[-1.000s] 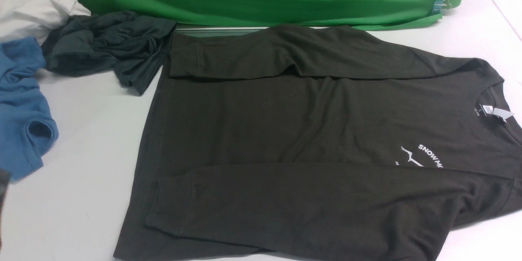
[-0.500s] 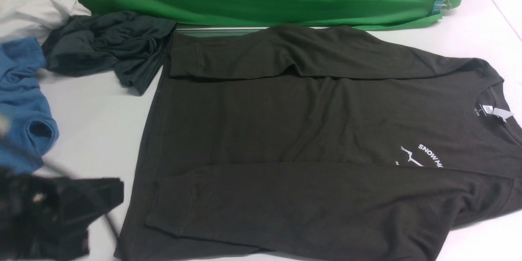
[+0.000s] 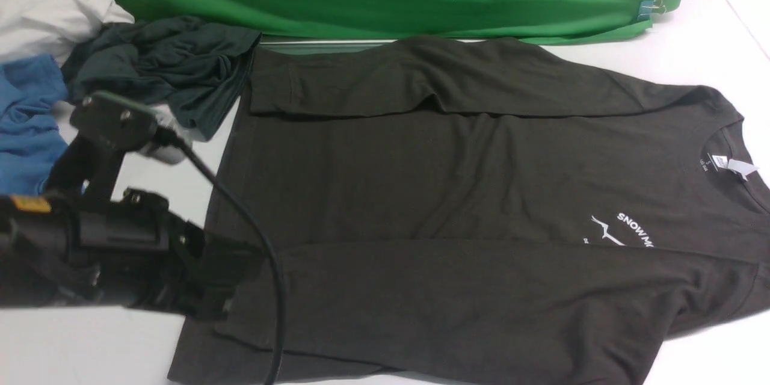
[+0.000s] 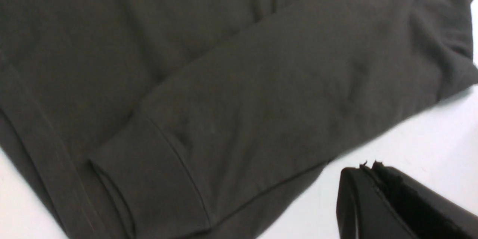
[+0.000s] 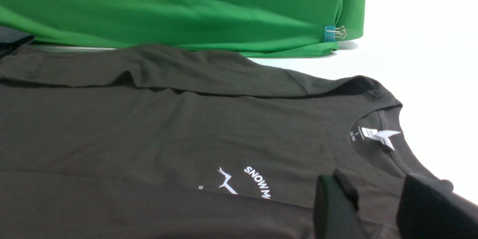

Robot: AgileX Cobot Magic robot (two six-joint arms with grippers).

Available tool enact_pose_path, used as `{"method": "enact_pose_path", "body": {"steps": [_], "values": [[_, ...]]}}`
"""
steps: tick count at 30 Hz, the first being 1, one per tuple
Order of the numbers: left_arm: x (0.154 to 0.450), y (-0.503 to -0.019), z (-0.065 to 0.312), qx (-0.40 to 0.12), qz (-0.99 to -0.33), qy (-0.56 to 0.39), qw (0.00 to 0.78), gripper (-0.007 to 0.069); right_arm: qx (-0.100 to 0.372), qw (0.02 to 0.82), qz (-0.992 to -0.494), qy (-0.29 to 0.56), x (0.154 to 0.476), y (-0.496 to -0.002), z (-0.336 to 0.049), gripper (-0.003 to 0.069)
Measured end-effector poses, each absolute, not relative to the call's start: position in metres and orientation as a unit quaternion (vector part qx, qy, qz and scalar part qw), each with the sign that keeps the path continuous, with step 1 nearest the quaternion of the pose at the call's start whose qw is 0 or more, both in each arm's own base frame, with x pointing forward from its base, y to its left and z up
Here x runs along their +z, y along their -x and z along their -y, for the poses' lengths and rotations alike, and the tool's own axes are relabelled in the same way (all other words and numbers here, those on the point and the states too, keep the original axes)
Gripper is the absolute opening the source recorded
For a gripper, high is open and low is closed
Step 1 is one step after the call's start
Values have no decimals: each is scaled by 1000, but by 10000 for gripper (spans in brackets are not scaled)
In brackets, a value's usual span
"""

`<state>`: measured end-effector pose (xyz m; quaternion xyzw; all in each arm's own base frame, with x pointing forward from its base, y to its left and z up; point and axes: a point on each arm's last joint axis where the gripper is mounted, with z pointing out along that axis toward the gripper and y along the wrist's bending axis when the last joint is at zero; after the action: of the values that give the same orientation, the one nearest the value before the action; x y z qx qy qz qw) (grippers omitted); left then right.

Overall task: Fold a long-sleeved shirt on a white desktop.
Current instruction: 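Grasp the left edge of the dark T-shirt lying flat on the table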

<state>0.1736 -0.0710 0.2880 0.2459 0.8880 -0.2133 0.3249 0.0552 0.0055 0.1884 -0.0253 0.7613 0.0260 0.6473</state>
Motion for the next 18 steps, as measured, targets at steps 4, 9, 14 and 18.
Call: {"method": "enact_pose_path", "body": {"steps": [4,9,14,18], "values": [[298,-177,73,-216,-883,-256,329,20,49,660,-750,1,192,-56,-6,240],[298,-172,73,-216,-885,-275,307,20,194,699,-671,-154,208,-56,-3,240],[296,-171,72,-211,-888,-284,295,20,267,699,-624,-228,214,-56,0,227],[296,-171,72,-209,-888,-286,293,20,290,634,-693,-184,225,-56,-12,184]]}}
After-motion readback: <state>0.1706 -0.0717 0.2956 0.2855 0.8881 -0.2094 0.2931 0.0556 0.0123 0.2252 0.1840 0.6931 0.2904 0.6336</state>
